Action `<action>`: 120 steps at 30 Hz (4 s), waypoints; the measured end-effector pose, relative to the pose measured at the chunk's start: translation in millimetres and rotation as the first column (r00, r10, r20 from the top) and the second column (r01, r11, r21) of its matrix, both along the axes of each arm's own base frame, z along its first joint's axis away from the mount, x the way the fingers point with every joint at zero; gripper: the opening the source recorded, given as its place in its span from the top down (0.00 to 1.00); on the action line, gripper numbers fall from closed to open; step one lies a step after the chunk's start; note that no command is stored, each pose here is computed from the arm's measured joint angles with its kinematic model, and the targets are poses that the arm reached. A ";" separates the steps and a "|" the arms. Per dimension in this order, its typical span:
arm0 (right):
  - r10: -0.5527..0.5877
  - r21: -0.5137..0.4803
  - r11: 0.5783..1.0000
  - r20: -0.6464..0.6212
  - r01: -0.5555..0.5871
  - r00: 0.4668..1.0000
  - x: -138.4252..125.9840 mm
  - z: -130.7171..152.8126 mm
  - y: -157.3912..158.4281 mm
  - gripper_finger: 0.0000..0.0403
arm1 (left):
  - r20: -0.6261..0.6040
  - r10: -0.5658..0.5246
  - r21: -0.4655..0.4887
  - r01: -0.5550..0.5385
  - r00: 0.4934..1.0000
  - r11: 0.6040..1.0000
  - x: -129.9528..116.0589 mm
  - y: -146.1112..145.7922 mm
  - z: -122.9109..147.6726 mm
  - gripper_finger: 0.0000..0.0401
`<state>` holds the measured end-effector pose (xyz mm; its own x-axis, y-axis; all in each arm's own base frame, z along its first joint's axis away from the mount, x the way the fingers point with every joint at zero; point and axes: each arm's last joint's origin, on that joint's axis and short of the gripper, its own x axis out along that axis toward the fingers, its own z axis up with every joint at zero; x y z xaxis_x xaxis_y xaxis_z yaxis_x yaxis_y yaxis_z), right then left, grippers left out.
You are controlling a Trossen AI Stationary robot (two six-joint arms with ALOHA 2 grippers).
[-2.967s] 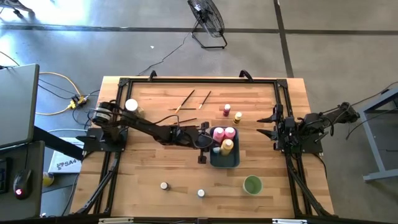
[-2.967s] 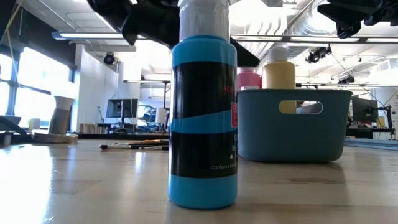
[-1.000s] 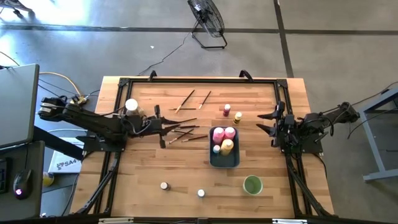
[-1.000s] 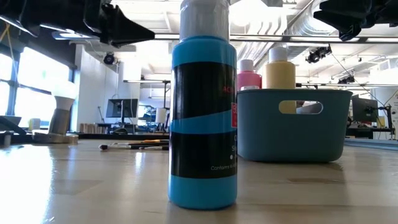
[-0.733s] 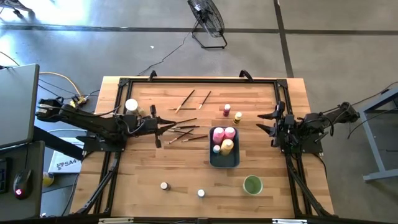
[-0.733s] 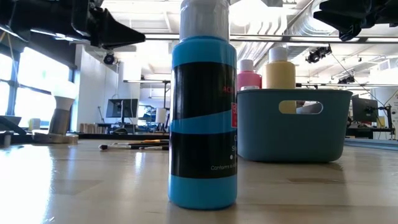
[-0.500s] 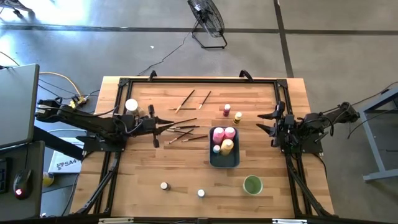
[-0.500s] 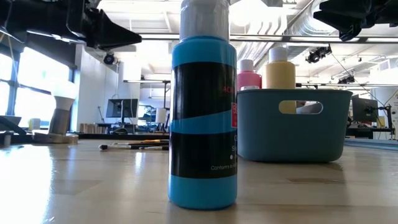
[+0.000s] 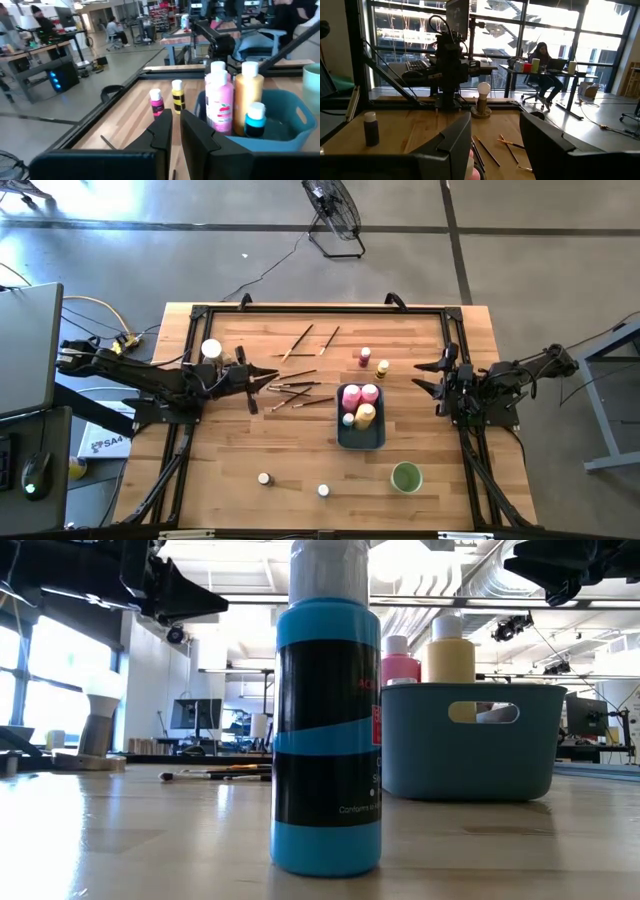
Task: Pick & Place Paint Supplies
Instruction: Put the black and gold paint brush into the green cup
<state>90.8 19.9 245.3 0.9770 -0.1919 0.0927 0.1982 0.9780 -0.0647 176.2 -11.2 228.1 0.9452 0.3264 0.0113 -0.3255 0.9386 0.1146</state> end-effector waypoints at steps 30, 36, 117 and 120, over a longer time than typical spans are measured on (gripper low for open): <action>-0.001 -0.002 1.000 0.001 0.001 1.000 0.0 0.1 0.0 0.60 | -0.025 0.047 -0.043 -0.048 0.999 0.998 1.1 1.2 1.6 0.91; -0.001 0.001 1.000 0.007 0.001 1.000 -0.1 0.7 -0.1 0.60 | -0.214 0.167 -0.026 -0.177 0.962 0.984 7.6 3.2 34.5 0.91; -0.001 0.000 1.000 0.007 0.001 1.000 -0.1 0.7 -0.1 0.60 | -0.759 -0.169 -0.571 -0.520 0.628 0.635 78.9 186.6 -51.6 0.59; -0.001 0.000 1.000 0.007 0.001 1.000 -0.1 0.7 -0.1 0.60 | -0.768 -0.181 -0.573 -0.533 0.615 0.623 81.3 185.1 -57.6 0.59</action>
